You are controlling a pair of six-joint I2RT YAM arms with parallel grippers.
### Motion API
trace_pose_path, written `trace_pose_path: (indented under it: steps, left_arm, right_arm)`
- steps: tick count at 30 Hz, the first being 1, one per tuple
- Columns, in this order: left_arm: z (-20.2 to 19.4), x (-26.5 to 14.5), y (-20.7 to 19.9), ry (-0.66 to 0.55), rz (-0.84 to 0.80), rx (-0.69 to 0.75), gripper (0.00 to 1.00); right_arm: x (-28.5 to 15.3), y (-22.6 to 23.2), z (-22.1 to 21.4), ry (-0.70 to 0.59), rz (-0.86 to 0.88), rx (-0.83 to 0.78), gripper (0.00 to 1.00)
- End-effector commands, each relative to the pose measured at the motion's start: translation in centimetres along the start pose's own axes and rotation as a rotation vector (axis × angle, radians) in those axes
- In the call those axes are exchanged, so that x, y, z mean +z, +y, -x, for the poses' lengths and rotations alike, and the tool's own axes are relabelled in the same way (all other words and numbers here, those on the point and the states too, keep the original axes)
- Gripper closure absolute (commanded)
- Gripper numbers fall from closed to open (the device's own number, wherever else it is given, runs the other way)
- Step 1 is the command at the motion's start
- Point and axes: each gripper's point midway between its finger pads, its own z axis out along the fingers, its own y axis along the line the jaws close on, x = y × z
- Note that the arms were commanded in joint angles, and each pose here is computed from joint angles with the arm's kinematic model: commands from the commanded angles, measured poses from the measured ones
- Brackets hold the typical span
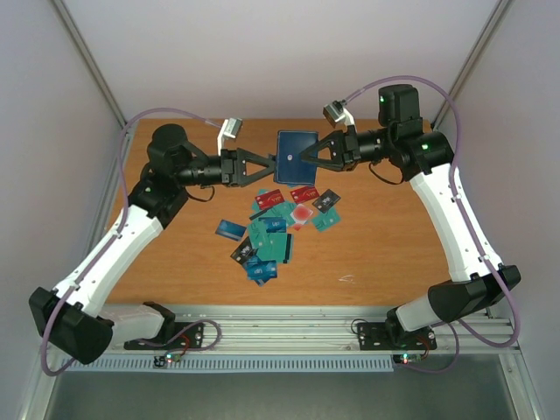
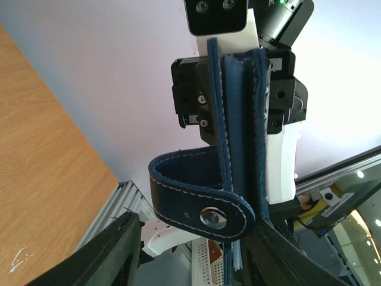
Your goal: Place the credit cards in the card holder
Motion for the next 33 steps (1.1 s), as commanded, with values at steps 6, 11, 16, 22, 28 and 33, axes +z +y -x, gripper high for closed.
trace_pose_path:
  steps: [6, 11, 16, 22, 28, 33]
  left_arm:
    - [0.2, 1.1, -0.3, 0.017, -0.024, 0.051, 0.58]
    - [0.3, 1.6, -1.0, 0.034, -0.059, 0.064, 0.69]
    - [0.4, 1.8, -2.0, 0.042, -0.133, 0.053, 0.89]
    - [0.5, 2.0, -2.2, 0.053, -0.184, 0.012, 1.0]
    - [0.4, 2.2, -0.5, 0.053, -0.106, -0.044, 1.0]
    - [-0.5, 1.5, 5.1, 0.049, 0.212, -0.022, 1.0]
  right_arm:
    - [-0.2, 1.6, 0.1, 0.011, 0.041, -0.037, 0.97]
    - [-0.1, 1.3, 0.1, 0.01, 0.035, -0.031, 0.97]
    - [0.0, 0.3, 0.3, -0.01, -0.005, -0.023, 0.95]
    - [0.0, -1.1, 0.5, -0.034, -0.062, 0.0, 0.94]
    - [-1.0, -4.7, 0.0, -0.059, -0.3, 0.04, 0.32]
    - [-2.8, -8.1, -2.0, -0.049, -0.528, 0.129, 0.03]
